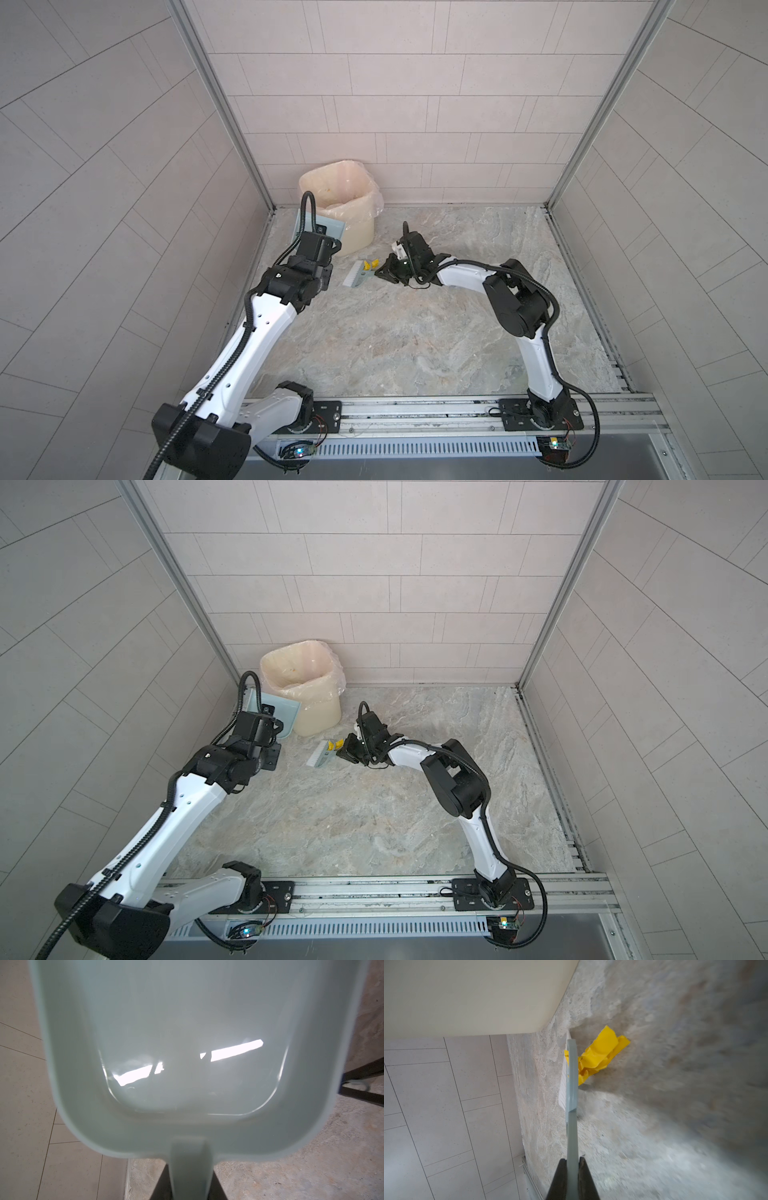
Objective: Sweep away the paper scraps from the table
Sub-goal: 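Lower the dustpan beside the yellow scrap while the right brush moves behind it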
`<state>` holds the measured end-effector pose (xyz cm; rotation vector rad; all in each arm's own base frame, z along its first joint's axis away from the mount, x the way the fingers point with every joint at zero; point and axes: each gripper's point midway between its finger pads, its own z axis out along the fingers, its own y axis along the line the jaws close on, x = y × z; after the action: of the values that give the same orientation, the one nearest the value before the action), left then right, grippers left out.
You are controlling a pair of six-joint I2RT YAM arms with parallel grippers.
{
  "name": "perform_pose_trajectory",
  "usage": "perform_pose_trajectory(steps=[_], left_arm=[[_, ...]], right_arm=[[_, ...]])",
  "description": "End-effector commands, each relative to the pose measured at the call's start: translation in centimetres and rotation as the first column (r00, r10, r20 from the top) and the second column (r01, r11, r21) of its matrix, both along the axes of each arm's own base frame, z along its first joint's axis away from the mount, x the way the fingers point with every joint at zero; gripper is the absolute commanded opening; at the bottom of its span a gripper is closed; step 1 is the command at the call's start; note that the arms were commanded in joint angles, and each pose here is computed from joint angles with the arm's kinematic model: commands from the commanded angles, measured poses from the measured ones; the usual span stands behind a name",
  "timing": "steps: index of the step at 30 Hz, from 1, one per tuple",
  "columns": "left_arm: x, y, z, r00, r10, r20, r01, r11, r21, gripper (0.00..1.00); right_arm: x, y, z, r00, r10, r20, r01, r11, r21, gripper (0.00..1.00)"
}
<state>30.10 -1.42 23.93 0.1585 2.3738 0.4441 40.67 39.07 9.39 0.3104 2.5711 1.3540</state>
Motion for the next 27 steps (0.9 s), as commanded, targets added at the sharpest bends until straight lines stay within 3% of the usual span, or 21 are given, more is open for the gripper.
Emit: perform_pose_trajectory(steps=[1,6,9,18,23,27], left_arm=[[-0.1,-0.3,-0.7,1.0,0.008,-0.014,-0.009,0.999,-0.031,0.0],[0.1,-0.8,-1.3,1.0,-0.002,-0.026,0.001,0.998,-0.056,0.0],[0.2,-1.2,-1.5,0.999,-0.012,-0.032,0.009,0.998,-0.068,0.0],[-0.2,-4.4,-3.1,0.99,-0.115,-0.084,0.105,0.988,-0.113,0.0],[-1.6,-7.8,-5.4,0.96,-0.229,-0.16,0.206,0.967,-0.15,0.0],[-3.2,-11.0,-8.0,0.911,-0.336,-0.24,0.29,0.935,-0.206,0.0]], right_arm=[[-1.4,-3.8,0.6,0.996,-0.08,-0.027,0.078,0.996,-0.043,0.0],[-4.9,-10.8,-0.9,0.98,-0.167,-0.107,0.153,0.979,-0.132,0.0],[-6.1,-13.0,0.8,0.986,-0.143,-0.085,0.125,0.973,-0.193,0.0],[-4.4,-14.6,7.0,0.996,-0.076,0.044,0.086,0.956,-0.281,0.0],[-4.3,-19.9,8.3,0.996,-0.014,0.088,0.053,0.888,-0.457,0.0],[-5.5,-24.4,9.3,0.993,0.087,0.078,-0.023,0.8,-0.599,0.0]])
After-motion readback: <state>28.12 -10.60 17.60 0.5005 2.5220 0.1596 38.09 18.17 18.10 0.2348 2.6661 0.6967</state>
